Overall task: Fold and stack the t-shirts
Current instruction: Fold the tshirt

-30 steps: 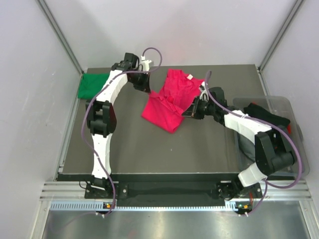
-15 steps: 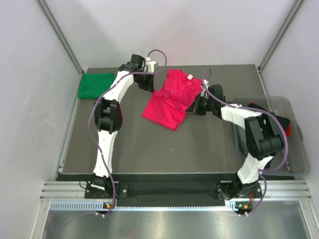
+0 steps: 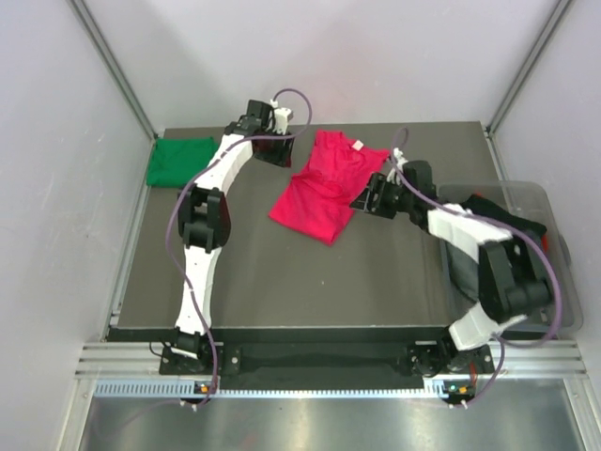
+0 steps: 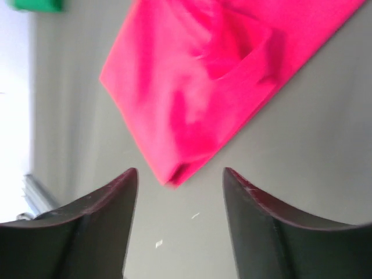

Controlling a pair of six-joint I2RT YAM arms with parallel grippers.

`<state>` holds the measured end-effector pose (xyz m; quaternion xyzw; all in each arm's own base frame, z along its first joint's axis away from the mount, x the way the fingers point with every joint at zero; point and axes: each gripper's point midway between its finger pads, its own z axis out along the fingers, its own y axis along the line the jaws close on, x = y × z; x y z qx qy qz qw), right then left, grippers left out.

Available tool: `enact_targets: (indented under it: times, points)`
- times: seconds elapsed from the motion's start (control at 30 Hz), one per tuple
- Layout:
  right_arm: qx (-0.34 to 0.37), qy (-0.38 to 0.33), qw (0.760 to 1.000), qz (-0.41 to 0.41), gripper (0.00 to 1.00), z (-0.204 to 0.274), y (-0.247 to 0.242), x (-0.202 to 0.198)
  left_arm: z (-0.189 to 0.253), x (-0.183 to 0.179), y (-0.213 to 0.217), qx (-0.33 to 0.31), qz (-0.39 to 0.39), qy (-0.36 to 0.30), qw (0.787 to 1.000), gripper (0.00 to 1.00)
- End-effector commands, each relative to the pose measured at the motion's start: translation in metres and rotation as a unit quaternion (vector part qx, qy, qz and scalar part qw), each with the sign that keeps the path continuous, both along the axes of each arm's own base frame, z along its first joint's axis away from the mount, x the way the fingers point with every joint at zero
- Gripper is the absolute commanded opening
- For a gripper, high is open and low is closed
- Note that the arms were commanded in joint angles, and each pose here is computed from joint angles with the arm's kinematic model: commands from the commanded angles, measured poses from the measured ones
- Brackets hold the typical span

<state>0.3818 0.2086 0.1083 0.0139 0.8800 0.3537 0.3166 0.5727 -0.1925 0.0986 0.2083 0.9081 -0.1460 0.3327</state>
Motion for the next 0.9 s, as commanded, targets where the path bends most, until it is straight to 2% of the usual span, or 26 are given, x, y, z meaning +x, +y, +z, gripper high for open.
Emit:
enact_targets:
  times: [0.0,0.1,0.2,0.27,0.47,0.87]
  points:
    - [0.047,-0.056,0.997,0.001,0.63,0.054,0.003,-0.02,0.064,-0.014,0.018,-0.009,0.045,-0.038,0.998,0.64]
    - [0.071,-0.014,0.997,-0.01,0.67,0.04,0.006,-0.031,0.046,-0.055,0.031,-0.02,0.053,0.032,0.998,0.64]
    - [0.092,0.015,0.996,-0.01,0.65,0.027,0.015,-0.033,0.029,-0.094,0.043,-0.043,0.046,0.122,0.991,0.63]
    - [0.094,0.033,0.995,-0.002,0.64,0.019,0.027,-0.04,0.014,-0.106,0.053,-0.052,0.053,0.164,0.984,0.6]
    - [0.086,0.071,0.994,0.023,0.63,-0.007,0.05,-0.057,-0.009,-0.121,0.057,-0.08,0.048,0.215,0.972,0.57]
    - [0.071,0.125,0.989,0.03,0.64,-0.042,0.08,-0.064,-0.048,-0.132,0.044,-0.114,0.034,0.281,0.952,0.55]
